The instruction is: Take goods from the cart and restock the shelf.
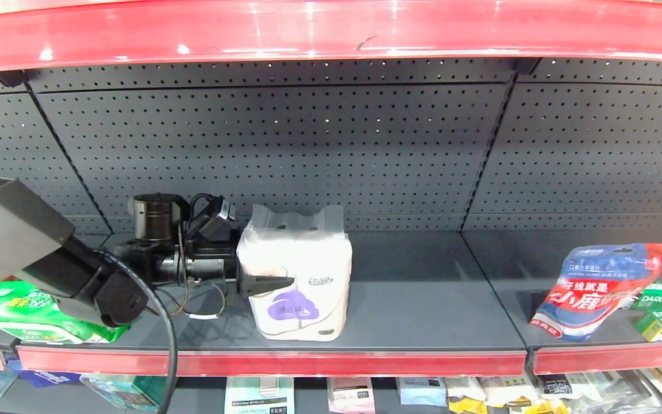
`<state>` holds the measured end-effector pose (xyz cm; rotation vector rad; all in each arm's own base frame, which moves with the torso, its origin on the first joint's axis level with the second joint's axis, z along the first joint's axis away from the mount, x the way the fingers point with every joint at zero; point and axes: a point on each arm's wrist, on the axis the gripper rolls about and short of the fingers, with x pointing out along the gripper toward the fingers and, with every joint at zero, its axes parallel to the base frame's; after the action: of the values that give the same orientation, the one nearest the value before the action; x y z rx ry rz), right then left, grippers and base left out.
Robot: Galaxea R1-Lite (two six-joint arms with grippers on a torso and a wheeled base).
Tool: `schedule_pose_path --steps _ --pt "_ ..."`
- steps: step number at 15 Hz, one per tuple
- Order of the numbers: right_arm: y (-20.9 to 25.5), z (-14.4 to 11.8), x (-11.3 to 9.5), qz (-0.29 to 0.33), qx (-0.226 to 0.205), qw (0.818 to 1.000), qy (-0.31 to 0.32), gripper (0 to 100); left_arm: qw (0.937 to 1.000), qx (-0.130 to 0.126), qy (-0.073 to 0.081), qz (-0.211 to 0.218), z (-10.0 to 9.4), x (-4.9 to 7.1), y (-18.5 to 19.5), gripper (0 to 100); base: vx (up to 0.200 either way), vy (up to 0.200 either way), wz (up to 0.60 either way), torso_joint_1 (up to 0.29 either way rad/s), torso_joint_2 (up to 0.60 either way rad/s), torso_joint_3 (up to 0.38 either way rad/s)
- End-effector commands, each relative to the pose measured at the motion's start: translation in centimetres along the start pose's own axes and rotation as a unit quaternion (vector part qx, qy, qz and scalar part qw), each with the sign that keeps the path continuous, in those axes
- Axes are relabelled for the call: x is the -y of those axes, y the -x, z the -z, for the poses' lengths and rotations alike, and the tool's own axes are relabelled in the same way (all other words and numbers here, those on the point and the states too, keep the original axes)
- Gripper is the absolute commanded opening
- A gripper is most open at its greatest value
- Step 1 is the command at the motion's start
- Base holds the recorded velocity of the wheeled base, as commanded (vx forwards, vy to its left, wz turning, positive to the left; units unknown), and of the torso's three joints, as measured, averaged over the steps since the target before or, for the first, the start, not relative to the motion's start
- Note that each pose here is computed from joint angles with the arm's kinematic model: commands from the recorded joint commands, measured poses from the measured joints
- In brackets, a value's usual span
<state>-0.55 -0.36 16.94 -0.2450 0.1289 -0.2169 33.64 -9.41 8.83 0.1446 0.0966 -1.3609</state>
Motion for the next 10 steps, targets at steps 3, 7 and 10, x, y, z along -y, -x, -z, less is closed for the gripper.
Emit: schedule_pose_path --steps 3,7,10 --pt "-0.02 -0.04 0.01 0.000 0.000 1.000 0.000 0 1.0000 0.004 -0.002 0.009 -0.45 0.93 0.48 0 0.000 0.000 0.00 0.000 0.00 0.000" --pt "-0.19 -0.19 0.01 -0.001 -0.004 1.000 0.001 0 0.9999 0.002 0.002 0.011 0.09 1.15 0.65 0 0.000 0.000 0.00 0.000 0.00 0.000" --pt "-0.21 -0.20 0.01 -0.001 -0.005 1.000 0.001 0 0.9999 0.003 0.003 0.011 0.09 0.94 0.56 0 0.000 0.000 0.00 0.000 0.00 0.000"
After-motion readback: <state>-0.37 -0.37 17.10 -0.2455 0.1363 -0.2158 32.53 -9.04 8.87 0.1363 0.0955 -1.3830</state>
